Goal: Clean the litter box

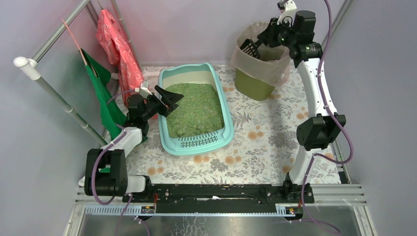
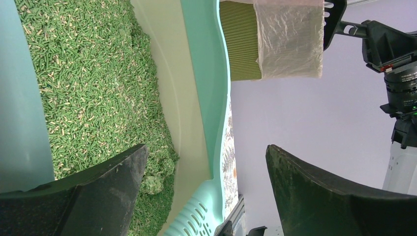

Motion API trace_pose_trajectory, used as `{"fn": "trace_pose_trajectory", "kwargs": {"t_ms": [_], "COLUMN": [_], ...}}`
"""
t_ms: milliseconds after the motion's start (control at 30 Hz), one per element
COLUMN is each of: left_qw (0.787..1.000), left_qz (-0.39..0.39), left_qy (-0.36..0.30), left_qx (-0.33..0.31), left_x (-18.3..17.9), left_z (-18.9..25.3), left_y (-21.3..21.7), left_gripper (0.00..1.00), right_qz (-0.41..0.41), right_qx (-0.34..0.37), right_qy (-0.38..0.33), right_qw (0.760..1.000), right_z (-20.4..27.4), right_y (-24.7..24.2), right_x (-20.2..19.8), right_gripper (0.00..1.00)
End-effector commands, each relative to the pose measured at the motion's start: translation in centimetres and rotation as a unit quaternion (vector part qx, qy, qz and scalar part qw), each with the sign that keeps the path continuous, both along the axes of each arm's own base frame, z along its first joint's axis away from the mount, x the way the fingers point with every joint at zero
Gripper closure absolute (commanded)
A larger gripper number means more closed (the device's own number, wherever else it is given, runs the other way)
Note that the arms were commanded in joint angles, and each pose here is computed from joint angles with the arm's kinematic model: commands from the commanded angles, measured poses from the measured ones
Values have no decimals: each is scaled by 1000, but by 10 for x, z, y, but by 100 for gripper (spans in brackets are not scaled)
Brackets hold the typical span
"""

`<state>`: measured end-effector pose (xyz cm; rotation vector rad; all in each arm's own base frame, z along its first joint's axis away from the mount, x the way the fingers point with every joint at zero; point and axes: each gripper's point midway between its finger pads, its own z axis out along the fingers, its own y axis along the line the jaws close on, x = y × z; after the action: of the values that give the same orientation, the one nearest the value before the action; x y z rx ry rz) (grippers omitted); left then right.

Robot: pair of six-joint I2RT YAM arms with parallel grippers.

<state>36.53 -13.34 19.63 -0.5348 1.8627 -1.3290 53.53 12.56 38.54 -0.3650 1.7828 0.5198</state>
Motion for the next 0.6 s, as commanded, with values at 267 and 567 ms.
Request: {"fn": "trace_pose_trajectory", "kwargs": {"t_ms": [267, 567], "left_qw": [999, 999], "left_qz": [-1, -27], "left_qy": [25, 16], "left_qx": [20, 44], "left_x": [-3, -3], "left_z": [-21, -14], "left_y": [1, -12], "left_gripper": [1, 1], "right_qz": [-32, -87], "right_qx": [30, 63], "right_qy": [-42, -135], "right_qw": [998, 985], "right_z": [40, 103], "right_y": [0, -34], "right_x": [-15, -45], "right_gripper": [100, 100]}}
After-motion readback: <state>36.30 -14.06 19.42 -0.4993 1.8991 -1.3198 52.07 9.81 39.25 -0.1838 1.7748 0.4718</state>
